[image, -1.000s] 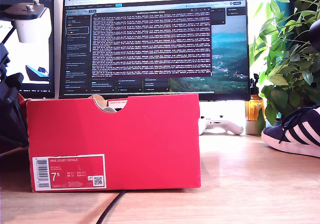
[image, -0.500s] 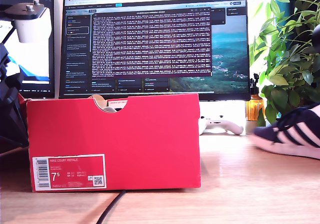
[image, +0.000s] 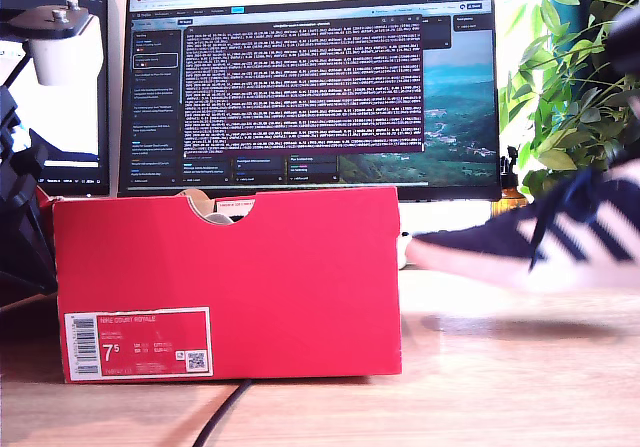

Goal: Pack the blue shoes by picking the first shoe and placing it inside the red shoebox, left side, then picking and rotating the second shoe and placing it in the shoebox

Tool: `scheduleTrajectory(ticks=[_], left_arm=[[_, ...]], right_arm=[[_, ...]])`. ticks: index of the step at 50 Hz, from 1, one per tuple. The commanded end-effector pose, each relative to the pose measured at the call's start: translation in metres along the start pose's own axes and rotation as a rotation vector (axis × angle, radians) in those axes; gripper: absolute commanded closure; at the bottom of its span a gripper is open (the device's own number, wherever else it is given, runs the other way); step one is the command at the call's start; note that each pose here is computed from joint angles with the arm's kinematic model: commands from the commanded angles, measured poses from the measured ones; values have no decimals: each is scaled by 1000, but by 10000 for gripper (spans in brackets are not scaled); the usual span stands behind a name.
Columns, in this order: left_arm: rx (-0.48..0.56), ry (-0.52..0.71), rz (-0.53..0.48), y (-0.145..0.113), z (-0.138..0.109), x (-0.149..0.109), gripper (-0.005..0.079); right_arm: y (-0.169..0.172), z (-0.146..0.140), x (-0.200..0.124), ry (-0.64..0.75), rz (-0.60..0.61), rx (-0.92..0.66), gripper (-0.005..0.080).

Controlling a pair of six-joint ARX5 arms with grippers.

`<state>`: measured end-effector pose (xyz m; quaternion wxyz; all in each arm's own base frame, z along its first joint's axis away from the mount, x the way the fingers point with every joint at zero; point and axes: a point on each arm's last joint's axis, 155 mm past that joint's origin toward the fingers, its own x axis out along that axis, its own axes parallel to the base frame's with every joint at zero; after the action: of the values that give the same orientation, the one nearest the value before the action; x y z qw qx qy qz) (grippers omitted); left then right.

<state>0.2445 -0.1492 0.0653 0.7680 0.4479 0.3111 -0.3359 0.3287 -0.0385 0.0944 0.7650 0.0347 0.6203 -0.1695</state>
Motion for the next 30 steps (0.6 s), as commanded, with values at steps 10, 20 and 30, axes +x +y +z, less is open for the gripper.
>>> scheduleTrajectory(ticks=[10, 20, 30], left_arm=[[-9, -17, 5, 3, 6, -1, 759], [-9, -17, 5, 3, 6, -1, 759], [-9, -17, 4, 3, 6, -1, 758]], right_arm=[[5, 46, -52, -141, 28, -353, 762], [53, 90, -113, -380, 205, -556, 762], [133, 99, -182, -643, 474, -834, 762]])
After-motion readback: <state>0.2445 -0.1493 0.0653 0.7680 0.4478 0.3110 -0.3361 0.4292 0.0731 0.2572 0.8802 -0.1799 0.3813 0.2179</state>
